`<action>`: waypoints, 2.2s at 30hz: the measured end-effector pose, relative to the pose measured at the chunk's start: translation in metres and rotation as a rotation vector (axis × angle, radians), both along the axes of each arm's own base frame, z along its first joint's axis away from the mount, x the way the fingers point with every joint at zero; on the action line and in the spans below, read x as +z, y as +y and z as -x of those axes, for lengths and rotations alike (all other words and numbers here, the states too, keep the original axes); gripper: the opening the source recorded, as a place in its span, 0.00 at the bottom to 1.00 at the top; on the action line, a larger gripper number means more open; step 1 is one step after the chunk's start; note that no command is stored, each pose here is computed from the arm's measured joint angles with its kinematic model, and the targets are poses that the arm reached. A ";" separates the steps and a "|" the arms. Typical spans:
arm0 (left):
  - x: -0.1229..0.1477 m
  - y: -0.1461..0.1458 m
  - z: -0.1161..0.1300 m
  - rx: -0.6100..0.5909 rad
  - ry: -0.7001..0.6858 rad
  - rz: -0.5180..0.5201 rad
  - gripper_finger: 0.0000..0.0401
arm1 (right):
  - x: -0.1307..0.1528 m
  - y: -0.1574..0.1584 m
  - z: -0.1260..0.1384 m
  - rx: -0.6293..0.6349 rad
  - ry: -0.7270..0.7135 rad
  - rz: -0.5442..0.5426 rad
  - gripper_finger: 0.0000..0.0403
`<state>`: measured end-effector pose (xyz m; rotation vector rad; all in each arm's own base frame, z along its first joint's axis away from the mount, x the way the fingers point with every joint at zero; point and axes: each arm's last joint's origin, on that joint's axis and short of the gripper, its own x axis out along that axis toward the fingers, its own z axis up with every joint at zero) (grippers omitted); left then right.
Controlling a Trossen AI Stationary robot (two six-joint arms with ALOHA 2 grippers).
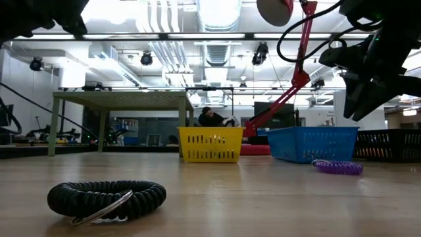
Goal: Pick & Place Office Desk Supplies
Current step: Put the violet spring keychain into the black basket
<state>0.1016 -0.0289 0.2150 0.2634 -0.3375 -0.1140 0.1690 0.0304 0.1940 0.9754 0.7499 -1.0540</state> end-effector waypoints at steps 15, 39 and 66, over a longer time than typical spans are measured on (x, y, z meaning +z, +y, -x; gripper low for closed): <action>-0.015 -0.001 -0.003 -0.007 0.147 -0.030 0.43 | 0.000 0.000 0.000 0.000 -0.001 0.000 0.22; -0.038 -0.002 -0.005 -0.009 0.308 -0.102 0.43 | 0.000 0.000 0.000 0.000 -0.004 -0.001 0.22; -0.047 -0.002 -0.005 -0.010 0.390 -0.128 0.43 | 0.001 -0.001 -0.001 0.010 -0.007 0.038 0.21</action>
